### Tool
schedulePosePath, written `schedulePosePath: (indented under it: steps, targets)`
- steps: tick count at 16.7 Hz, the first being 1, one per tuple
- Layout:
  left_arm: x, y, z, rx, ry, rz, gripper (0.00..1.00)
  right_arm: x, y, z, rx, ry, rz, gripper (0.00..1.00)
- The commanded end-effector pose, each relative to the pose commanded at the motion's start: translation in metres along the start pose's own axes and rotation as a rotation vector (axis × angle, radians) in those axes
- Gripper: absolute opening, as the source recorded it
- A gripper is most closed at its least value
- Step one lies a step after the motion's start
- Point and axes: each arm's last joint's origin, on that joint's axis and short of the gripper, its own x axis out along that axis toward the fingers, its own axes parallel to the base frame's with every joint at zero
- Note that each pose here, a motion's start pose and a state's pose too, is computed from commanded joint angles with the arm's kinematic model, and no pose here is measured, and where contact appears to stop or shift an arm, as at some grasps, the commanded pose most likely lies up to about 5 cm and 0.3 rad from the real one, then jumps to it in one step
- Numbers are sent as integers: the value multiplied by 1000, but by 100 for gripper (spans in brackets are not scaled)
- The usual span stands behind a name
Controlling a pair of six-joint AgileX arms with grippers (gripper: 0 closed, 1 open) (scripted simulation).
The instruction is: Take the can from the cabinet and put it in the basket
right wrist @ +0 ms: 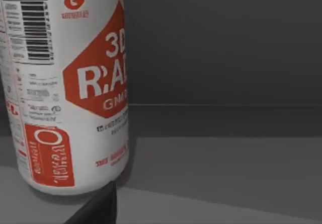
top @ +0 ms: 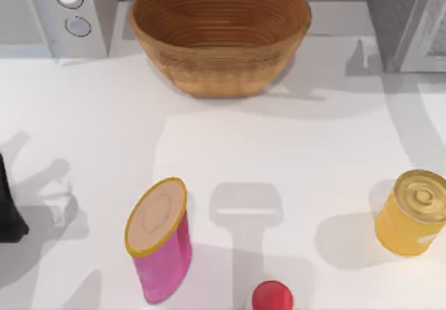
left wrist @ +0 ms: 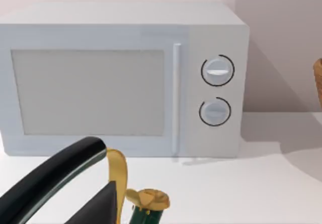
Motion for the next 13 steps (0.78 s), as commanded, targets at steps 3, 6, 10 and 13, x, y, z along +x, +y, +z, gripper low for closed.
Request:
schedulePosePath:
  steps: [3, 6, 10, 13]
  targets:
    - [0, 0, 0, 0, 0, 0, 100, 13, 5, 10, 1, -1, 1, 100]
    - [0, 0, 0, 0, 0, 0, 100, 15, 6, 11, 1, -1, 2, 100]
    - [0, 0, 0, 0, 0, 0, 100, 17, 9, 12, 1, -8, -1, 100]
    - [0, 0, 0, 0, 0, 0, 100, 32, 36, 11, 0, -8, -3, 100]
